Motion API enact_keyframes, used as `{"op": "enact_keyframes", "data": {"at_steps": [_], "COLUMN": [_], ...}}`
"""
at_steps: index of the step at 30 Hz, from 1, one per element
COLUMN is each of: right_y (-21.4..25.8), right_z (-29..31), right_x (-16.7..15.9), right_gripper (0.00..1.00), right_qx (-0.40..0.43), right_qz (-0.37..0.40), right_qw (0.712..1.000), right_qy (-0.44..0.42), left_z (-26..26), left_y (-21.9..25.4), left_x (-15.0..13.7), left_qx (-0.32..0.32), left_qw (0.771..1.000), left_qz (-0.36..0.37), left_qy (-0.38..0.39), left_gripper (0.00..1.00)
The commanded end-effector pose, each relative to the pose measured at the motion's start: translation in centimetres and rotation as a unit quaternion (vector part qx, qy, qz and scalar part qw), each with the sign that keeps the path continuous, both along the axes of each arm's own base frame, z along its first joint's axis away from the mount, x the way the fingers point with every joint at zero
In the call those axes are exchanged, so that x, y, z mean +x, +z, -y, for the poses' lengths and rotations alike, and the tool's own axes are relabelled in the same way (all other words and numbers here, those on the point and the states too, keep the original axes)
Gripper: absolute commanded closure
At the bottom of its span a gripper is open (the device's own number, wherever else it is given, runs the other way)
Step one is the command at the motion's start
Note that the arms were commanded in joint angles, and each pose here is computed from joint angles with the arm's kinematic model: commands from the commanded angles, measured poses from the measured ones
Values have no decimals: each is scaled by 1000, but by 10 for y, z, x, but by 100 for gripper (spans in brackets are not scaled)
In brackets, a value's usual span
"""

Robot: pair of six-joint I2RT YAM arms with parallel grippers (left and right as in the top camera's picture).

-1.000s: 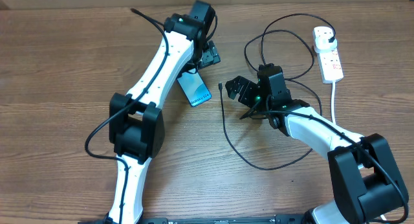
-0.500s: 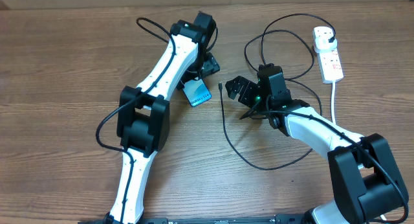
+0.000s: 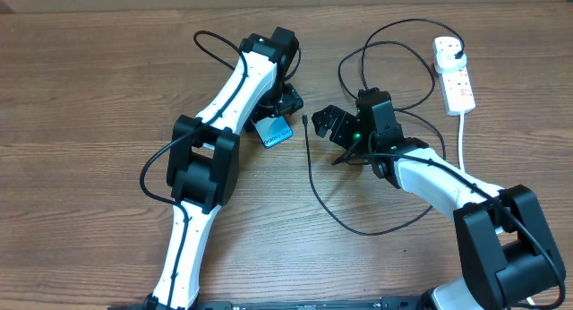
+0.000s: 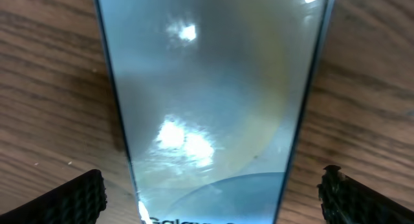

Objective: Plug charger to phone and switch on socket
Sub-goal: 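Reposition the left gripper over the phone's top end and lower it, then grasp the phone's top end with the left gripper and raise it upright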

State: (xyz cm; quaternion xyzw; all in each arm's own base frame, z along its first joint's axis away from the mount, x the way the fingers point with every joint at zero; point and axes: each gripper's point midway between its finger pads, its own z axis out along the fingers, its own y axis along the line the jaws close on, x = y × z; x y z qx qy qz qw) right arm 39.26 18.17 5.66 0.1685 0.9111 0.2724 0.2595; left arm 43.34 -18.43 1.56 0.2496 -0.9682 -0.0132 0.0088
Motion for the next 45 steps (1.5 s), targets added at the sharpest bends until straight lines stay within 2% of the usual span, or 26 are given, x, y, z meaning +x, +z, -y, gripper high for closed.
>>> {"op": "enact_keyframes", "data": {"at_steps": [1,12,21,26,32,41,45], "right_y": [14,14,13,13,13,13,13], "right_z": [1,1,1,1,1,1,1], "right_x": [8,8,7,7,7,8,8], "right_gripper": [0,0,0,0,0,0,0], "right_qx": [1,1,1,1,1,1,1], "right_qz": [20,20,19,19,19,19,19], "right_qw": [1000,1000,1000,1000,1000,1000,1000], "right_qy": [-6,-6,-6,-6,-6,-6,-6], "left_z": [-6,-13,-30,-30,-41,-45,-40], "left_y": [0,-13,-41,-47,-47,-47,-48], "left_x": [3,-3,-20,-21,-21,-17,-9], "left_qx": [18,28,14,-36,-42,-49,-55], "left_qw": [1000,999,998,993,978,962,962], "left_qz": [5,-7,-50,-62,-67,-61,-42], "left_qy": [-11,-28,-21,-97,-194,-262,-265], "left_gripper": [0,0,0,0,4,3,2]}}
